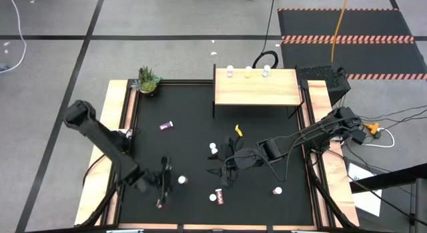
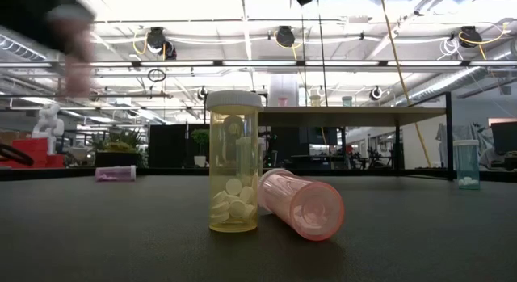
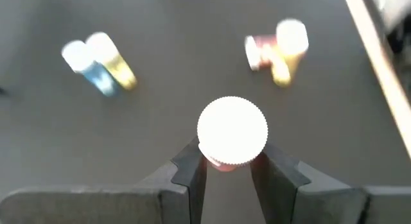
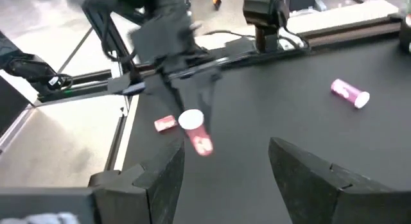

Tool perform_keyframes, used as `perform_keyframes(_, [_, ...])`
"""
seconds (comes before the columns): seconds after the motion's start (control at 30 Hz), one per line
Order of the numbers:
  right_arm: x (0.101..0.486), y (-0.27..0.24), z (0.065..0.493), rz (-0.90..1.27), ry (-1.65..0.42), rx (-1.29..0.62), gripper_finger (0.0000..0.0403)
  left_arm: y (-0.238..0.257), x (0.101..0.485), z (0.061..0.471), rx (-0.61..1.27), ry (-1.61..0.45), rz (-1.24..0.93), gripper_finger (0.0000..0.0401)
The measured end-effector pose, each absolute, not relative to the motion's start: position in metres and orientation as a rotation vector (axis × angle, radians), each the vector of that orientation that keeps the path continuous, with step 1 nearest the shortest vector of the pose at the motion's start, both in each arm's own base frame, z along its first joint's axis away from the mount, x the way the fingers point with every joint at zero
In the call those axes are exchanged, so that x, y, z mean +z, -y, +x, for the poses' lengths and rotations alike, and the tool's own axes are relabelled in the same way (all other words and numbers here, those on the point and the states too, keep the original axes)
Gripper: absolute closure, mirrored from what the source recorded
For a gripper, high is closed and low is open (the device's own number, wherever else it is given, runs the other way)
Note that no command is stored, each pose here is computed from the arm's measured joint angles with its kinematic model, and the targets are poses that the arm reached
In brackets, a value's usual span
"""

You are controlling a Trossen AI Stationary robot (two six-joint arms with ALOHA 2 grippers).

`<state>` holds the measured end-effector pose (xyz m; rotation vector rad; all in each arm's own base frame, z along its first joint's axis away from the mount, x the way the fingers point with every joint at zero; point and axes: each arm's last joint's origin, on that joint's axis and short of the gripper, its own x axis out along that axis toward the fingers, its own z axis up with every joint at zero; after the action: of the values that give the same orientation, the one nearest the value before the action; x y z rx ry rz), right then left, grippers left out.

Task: Pick and place medicine bottles onto shelf by color
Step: Put the middle pink pill bottle on the shelf

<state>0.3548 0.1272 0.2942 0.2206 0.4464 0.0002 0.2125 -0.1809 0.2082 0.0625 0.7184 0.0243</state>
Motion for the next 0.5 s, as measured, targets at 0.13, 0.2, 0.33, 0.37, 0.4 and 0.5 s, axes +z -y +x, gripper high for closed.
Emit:
perform_keyframes(0.13, [0.295,-0.122,0.357,0.206,-0.44,-0.007,0.0184,0.15,0.235,0.233,-0.008,-0.621,0.024,0.0291])
perform_keyframes(0.2, [0.295,-0.114,0.36,0.229,-0.44,-0.022,0.0184,0.137,0.243,0.244,-0.038,-0.577,0.009,0.0291])
perform_keyframes(0.33, [0.293,-0.101,0.366,0.176,-0.444,-0.002,0.0184,0.117,0.249,0.261,-0.08,-0.519,-0.024,0.0291])
perform_keyframes(0.37, [0.292,-0.099,0.367,0.149,-0.449,0.01,0.0184,0.113,0.251,0.264,-0.078,-0.507,-0.034,0.0291])
perform_keyframes(0.4, [0.292,-0.096,0.367,0.13,-0.45,0.015,0.0184,0.108,0.251,0.266,-0.067,-0.506,-0.038,0.0291])
perform_keyframes(0.5, [0.292,-0.091,0.369,0.104,-0.448,0.051,0.0183,0.095,0.25,0.271,-0.028,-0.512,-0.046,0.0291])
